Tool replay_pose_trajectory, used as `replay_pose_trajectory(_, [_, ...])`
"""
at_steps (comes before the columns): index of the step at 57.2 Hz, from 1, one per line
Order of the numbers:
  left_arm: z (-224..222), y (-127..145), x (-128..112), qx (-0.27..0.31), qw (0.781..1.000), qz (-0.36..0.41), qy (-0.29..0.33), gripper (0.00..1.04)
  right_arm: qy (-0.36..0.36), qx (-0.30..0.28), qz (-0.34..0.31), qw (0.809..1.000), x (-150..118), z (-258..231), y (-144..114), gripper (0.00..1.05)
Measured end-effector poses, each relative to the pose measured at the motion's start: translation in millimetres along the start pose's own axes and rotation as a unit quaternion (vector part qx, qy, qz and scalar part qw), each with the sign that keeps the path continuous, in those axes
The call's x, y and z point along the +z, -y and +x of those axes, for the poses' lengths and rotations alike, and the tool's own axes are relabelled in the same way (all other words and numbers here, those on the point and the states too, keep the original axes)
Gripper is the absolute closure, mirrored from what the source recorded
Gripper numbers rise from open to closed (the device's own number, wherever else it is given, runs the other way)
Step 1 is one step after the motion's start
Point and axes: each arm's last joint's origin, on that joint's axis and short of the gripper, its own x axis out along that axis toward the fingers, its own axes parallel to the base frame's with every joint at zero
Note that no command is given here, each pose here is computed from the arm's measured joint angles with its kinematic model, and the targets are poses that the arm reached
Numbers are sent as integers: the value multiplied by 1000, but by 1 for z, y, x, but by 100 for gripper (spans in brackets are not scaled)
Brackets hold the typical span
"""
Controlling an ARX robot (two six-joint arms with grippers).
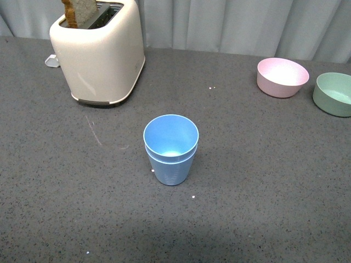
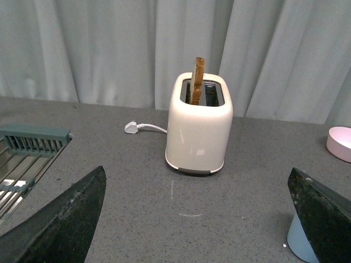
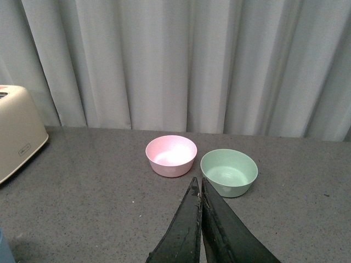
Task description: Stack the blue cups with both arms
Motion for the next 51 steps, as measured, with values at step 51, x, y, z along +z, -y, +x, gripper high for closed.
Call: replay_pose_trajectory(51, [0, 0, 0, 0, 1000, 0, 0, 7, 7, 0, 0, 1000, 3, -25, 0, 104])
